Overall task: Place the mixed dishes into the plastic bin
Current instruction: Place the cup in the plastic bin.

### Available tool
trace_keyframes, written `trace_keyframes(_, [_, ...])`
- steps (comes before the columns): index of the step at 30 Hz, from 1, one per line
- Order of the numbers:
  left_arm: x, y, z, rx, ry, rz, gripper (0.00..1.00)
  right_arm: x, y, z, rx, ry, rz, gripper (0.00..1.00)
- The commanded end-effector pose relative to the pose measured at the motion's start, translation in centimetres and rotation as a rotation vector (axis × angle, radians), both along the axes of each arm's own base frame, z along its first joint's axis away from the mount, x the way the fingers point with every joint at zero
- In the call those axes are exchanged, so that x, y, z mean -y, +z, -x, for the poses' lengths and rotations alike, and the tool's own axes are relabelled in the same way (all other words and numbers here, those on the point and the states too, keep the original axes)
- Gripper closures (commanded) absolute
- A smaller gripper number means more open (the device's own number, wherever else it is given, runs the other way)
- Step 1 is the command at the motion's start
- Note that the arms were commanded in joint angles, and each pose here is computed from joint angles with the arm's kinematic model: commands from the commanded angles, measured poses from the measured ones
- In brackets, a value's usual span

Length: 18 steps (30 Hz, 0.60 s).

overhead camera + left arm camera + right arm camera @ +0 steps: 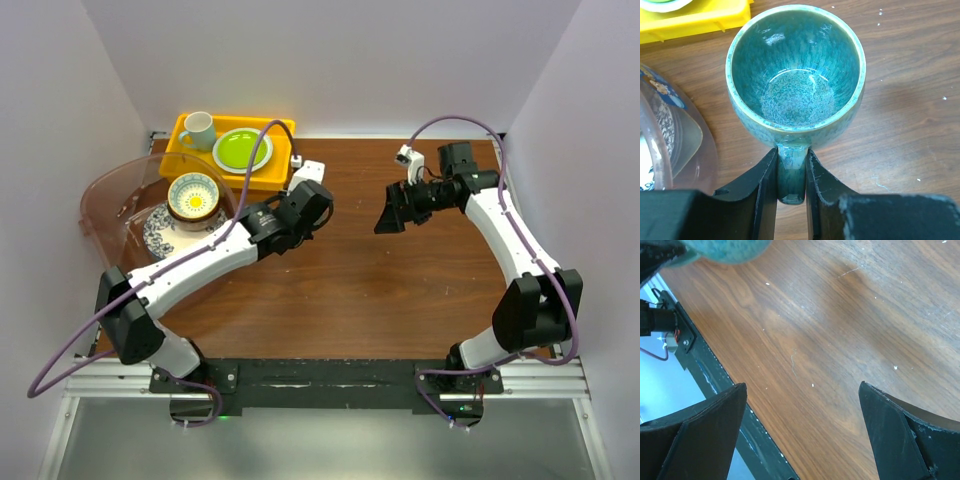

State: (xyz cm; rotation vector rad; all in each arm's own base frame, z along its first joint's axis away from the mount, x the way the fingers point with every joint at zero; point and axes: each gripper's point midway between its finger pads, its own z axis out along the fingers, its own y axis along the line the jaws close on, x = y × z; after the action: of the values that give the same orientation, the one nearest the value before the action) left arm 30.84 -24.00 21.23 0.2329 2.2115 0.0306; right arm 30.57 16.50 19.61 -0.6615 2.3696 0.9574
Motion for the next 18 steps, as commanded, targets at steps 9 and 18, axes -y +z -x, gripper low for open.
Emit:
trace_keyframes(9, [-3.8, 9.2, -0.7, 0.204, 0.101, 0.157, 1.0, 0.6, 2.8, -0.3, 0.115, 0.041, -0.043, 0.02])
trace_keyframes(18, [-13.6, 12.0, -0.7, 0.285, 0.355, 0.056, 1.0, 0.9, 2.2, -0.6, 0.103, 0.034, -0.051, 0.02])
